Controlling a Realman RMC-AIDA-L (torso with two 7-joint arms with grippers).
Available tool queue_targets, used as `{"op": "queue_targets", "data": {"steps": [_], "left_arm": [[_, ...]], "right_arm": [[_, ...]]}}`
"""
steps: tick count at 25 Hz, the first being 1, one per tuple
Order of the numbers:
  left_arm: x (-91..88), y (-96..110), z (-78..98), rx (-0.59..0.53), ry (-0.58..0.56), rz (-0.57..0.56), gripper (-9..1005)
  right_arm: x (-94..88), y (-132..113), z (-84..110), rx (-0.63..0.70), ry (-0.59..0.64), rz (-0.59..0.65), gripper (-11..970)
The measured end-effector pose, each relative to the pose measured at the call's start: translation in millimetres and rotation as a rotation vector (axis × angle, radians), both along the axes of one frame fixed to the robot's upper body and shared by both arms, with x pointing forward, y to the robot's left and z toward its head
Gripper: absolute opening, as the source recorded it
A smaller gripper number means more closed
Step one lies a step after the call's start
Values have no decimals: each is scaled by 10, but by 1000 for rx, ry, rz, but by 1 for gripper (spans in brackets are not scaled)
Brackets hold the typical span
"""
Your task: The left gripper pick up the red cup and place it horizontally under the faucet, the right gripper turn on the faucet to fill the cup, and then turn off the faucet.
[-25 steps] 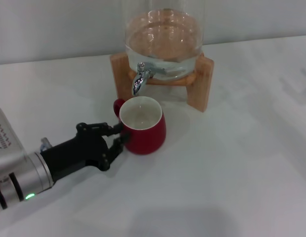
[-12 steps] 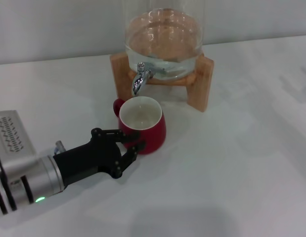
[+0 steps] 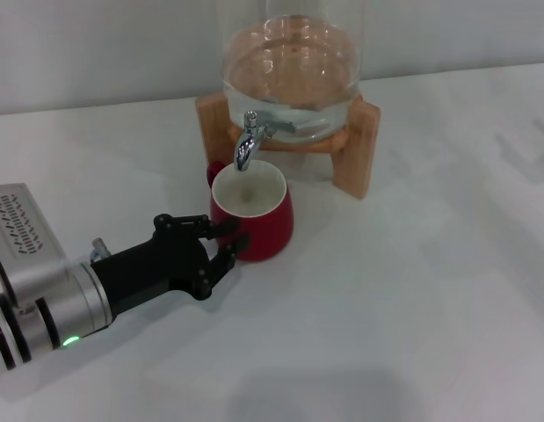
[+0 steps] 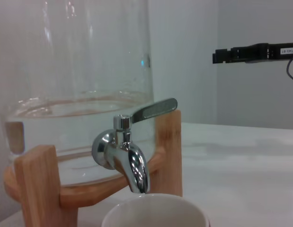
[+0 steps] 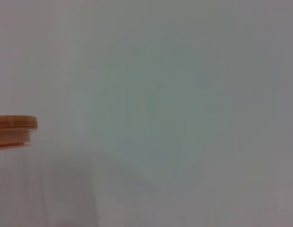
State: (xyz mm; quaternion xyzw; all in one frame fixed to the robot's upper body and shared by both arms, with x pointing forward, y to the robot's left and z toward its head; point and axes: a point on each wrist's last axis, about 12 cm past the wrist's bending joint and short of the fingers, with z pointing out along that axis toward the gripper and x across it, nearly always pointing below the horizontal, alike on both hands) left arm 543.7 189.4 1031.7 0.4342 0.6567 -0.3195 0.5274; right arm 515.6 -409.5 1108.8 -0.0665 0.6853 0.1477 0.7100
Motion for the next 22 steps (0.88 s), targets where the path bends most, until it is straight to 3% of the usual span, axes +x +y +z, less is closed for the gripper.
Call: {"op": "queue_targets", "data": {"steps": [7, 10, 16, 22], "left_arm": [[-120, -18, 51, -45, -62, -92, 273], [-202, 88, 92, -111, -73, -90, 274], [-450, 648, 214, -268, -94, 47, 276], [-666, 1202, 338, -410, -113, 297, 278]], "right_arm": [[10, -7, 11, -1, -4, -3, 795], [-16, -47, 16, 1, -8, -17, 795], [-25, -60, 18, 2, -10, -21, 795], [-11, -54, 23, 6, -10, -19, 796]]}}
